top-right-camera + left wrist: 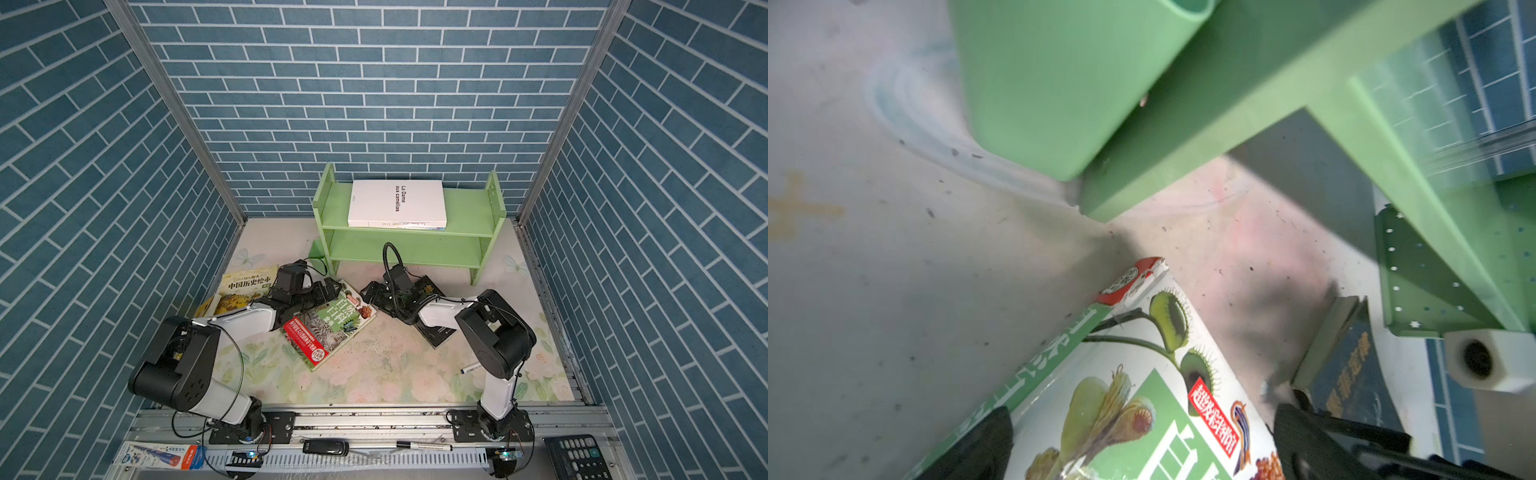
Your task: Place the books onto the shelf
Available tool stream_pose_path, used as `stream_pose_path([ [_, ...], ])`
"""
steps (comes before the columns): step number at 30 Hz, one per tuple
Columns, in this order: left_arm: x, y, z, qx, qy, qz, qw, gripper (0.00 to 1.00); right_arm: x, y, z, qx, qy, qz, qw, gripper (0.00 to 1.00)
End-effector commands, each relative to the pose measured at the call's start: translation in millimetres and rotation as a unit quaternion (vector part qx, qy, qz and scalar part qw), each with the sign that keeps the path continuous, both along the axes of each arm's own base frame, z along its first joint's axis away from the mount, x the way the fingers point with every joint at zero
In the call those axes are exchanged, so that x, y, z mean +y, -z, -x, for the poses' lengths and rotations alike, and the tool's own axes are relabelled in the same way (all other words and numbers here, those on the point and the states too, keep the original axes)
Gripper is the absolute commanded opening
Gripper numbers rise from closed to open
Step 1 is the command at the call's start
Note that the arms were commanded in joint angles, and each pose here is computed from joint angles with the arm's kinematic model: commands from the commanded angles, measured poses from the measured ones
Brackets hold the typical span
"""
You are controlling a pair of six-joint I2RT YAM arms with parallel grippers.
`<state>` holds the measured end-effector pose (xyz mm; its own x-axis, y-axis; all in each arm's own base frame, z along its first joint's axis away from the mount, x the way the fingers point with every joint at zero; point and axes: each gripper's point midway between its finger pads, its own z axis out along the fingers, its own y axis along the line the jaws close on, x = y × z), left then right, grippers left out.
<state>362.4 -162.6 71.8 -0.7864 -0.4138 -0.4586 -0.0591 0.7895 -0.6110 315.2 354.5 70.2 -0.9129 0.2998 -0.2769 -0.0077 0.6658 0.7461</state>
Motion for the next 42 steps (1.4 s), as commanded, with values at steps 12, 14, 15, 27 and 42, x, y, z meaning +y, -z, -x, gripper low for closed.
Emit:
stream_pose_path([
  [12,59.2,-3.1,48.1,0.091,-0.007,-0.166,0.982,1.00,-38.0,4.1,57.2,0.065,-0.059,0.090,0.992,0.84],
  [14,66.8,1.8,47.5,0.094,-0.008,-0.177,0.980,1.00,-41.1,1.3,71.4,0.073,-0.070,0.083,0.991,0.84],
  [15,70.0,5.4,47.7,0.097,-0.010,-0.181,0.979,1.00,-41.6,0.5,76.8,0.075,-0.073,0.079,0.991,0.84],
  [27,83.6,42.7,54.1,0.138,-0.017,-0.174,0.975,1.00,24.2,1.0,75.0,0.069,-0.122,0.026,0.990,0.84],
  [42,60.8,48.1,64.3,0.132,0.029,-0.088,0.987,1.00,44.0,19.2,71.1,0.091,-0.120,0.019,0.988,0.83],
])
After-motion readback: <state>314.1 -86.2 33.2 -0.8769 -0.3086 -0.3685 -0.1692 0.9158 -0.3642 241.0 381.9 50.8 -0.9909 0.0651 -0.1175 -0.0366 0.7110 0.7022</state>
